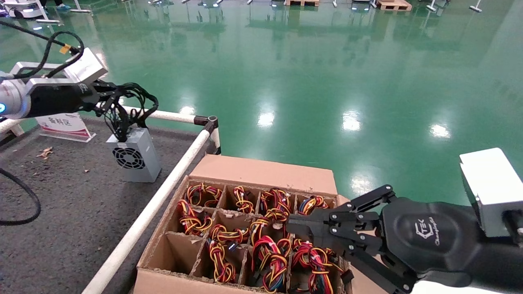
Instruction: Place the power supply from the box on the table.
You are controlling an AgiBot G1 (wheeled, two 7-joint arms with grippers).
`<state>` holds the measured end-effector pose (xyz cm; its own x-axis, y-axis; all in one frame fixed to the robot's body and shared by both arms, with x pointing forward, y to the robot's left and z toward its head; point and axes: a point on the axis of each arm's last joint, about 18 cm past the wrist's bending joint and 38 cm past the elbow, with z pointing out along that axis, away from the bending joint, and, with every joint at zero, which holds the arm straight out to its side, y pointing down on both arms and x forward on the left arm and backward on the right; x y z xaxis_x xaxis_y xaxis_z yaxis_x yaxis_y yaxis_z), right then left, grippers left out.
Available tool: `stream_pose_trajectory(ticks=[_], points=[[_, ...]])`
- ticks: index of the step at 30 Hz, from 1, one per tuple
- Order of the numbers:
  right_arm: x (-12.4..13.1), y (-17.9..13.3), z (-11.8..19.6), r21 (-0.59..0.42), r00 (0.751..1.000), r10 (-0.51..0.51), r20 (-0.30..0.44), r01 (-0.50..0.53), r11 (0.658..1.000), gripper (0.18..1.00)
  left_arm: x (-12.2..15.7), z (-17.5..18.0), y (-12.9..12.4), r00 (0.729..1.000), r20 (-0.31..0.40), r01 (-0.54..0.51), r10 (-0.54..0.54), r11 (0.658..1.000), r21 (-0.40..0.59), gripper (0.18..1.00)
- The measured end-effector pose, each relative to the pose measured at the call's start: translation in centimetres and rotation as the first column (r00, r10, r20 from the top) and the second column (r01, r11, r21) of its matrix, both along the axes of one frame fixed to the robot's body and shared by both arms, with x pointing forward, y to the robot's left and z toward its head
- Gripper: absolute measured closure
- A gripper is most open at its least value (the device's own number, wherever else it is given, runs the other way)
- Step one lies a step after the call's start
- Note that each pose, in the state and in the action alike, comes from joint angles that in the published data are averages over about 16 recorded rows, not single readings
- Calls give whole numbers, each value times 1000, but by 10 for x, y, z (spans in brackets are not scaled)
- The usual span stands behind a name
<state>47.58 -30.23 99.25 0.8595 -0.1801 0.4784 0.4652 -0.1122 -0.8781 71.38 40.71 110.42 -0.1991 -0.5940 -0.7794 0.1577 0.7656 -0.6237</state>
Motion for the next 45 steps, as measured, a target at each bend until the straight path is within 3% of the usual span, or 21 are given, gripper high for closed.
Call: stream_pose_trajectory(ticks=[30,42,45], points=[[0,0,0,0,1000,0,0,0,1000,996,-12,4,-3,995,-99,28,-30,999,-18,985],[0,0,0,0,1000,0,0,0,1000,996,-16,6,-6,991,-130,38,-40,999,-13,894],[0,0,0,0,1000,0,0,0,1000,996,-17,7,-7,990,-137,41,-42,999,-11,821]])
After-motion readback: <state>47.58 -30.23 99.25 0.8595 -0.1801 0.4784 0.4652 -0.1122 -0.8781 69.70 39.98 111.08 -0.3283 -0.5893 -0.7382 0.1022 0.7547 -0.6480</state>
